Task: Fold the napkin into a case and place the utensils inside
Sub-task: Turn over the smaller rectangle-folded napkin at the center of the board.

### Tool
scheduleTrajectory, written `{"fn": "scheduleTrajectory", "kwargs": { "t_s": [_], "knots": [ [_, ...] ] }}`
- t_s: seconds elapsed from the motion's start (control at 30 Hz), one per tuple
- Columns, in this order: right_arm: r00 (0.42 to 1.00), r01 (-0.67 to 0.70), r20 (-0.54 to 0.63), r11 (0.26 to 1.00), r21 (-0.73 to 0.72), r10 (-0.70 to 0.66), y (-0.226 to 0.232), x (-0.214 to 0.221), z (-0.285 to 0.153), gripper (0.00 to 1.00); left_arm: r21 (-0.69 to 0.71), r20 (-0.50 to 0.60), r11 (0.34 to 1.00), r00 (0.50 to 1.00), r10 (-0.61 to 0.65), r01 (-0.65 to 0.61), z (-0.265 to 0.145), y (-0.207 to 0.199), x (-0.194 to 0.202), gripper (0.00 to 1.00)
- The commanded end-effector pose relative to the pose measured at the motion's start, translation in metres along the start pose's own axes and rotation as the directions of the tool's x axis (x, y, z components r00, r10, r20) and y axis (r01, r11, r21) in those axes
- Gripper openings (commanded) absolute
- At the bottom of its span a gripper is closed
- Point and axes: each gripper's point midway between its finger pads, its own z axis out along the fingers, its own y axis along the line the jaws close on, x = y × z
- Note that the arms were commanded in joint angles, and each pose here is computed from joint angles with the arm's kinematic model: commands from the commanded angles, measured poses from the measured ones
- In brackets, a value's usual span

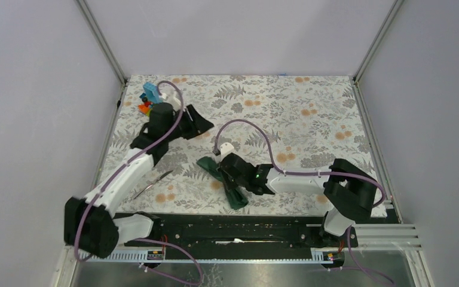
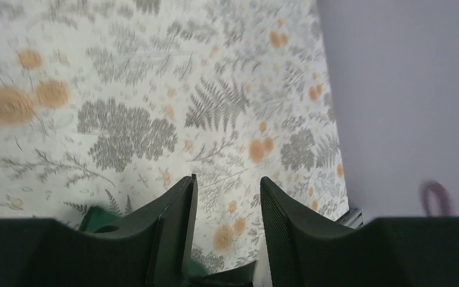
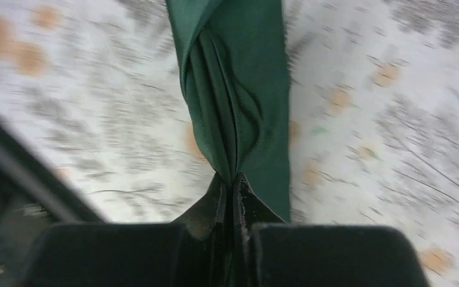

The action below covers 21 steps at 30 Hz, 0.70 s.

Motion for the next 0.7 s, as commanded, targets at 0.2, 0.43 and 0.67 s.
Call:
{"fn": "scheduleTrajectory", "kwargs": {
  "t_s": [0.2, 0.43, 0.67],
  "knots": [
    [0.829, -0.508, -0.227, 0.519, -0.687, 0.511, 0.076, -0.063, -0.034, 0.00, -0.113, 0.110, 0.992, 0.992, 0.062, -0.050, -0.058, 0.002, -0.020, 0.50],
    [0.667, -0.655, -0.355, 0.288, -0.699, 0.655, 0.035, -0.053, -0.020, 0.00, -0.088, 0.070, 0.996, 0.997, 0.035, -0.028, -0.053, 0.004, -0.007, 0.49],
    [0.603, -0.729, -0.363, 0.305, -0.612, 0.710, -0.018, -0.022, -0.002, 0.04, -0.059, 0.022, 0.998, 0.999, 0.022, -0.021, -0.044, 0.005, 0.003, 0.49]
  ]
}}
